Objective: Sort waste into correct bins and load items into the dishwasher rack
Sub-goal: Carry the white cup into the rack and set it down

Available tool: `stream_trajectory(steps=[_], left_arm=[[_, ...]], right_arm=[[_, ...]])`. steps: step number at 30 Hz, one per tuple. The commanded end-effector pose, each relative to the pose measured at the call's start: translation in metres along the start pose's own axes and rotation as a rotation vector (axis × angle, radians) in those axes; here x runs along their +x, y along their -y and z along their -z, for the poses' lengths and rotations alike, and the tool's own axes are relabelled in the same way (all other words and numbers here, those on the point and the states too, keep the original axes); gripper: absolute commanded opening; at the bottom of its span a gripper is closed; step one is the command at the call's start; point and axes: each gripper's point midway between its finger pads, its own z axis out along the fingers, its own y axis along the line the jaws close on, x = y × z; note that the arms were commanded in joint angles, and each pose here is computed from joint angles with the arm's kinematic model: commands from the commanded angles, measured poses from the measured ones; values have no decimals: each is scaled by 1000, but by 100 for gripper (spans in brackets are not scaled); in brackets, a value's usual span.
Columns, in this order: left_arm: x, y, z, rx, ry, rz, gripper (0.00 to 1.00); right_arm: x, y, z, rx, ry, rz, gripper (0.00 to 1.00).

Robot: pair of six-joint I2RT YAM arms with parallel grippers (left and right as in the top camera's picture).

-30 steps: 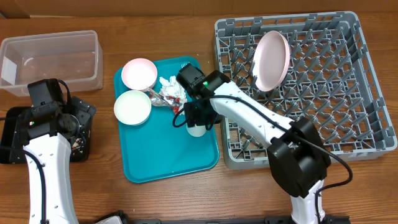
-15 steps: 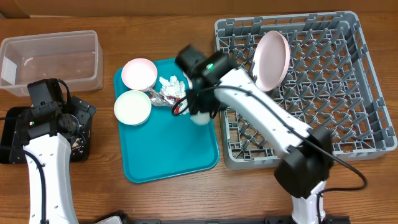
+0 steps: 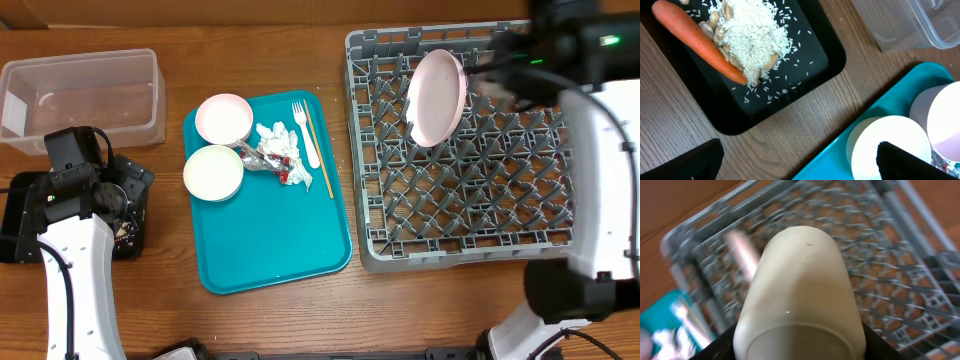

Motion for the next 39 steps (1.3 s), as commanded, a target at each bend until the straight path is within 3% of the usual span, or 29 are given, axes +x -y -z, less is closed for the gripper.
stream_trajectory(steps=[1, 10, 11, 18, 25, 33, 39], left_arm=[[-8, 2, 4, 2, 26, 16, 100], [-8, 2, 4, 2, 25, 16, 100], [-8, 2, 4, 2, 25, 16, 100], [-8, 2, 4, 3, 25, 16, 100], [-8, 2, 4, 3, 25, 16, 100], [-8, 2, 4, 3, 25, 16, 100], [-8, 2, 4, 3, 25, 17, 100]], right_arm=[[-5, 24, -21, 6, -54, -40, 35], [28, 39, -116, 23, -197, -68, 37], [36, 41, -128, 28, -215, -67, 43], [48, 41, -134, 25, -256, -65, 57], [59, 36, -131, -10, -307, -66, 91], [58, 26, -99, -43, -338, -59, 89], [63, -37, -47, -186, -281, 68, 89]])
